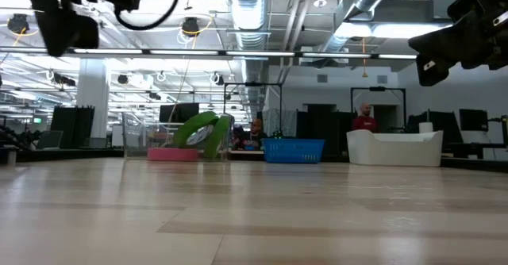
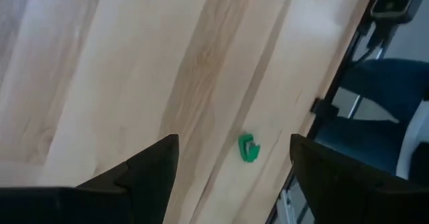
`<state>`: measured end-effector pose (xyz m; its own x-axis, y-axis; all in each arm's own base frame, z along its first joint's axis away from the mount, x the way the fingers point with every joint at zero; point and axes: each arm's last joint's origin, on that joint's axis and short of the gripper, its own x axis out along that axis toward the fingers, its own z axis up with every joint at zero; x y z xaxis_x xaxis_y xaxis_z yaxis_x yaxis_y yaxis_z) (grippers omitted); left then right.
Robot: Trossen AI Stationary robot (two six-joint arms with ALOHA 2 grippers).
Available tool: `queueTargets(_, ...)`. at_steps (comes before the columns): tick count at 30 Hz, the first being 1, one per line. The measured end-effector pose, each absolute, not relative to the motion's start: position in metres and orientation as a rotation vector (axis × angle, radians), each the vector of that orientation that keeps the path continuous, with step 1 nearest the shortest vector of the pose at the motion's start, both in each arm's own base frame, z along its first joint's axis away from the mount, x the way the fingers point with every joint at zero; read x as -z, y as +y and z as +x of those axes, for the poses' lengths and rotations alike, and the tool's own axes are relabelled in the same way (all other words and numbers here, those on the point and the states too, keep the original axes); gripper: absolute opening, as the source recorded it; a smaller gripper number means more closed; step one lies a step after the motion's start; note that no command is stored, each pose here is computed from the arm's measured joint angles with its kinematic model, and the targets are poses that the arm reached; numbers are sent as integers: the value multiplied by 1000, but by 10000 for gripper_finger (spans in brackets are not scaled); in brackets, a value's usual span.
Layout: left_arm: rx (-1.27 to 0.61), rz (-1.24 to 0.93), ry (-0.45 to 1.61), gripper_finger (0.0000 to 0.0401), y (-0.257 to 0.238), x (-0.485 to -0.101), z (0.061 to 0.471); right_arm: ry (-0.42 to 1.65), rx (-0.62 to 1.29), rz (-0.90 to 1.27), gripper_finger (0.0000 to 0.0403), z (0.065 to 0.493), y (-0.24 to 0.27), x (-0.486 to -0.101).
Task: Pick and place Stapler, Stapler remover, tape
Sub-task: Put the green stapler into the blue bin
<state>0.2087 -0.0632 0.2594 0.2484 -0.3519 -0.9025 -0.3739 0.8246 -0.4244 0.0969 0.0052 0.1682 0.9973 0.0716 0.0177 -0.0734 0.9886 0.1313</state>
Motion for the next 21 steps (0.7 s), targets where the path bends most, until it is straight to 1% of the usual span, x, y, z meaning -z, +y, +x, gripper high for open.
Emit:
queueTargets(18, 85, -485, 1375, 274, -103, -259, 192, -14, -73, 132, 0, 97, 5, -168)
queueTargets(21, 95, -487, 1393, 274, -113, -258, 187, -14, -73, 132, 0, 97, 5, -168)
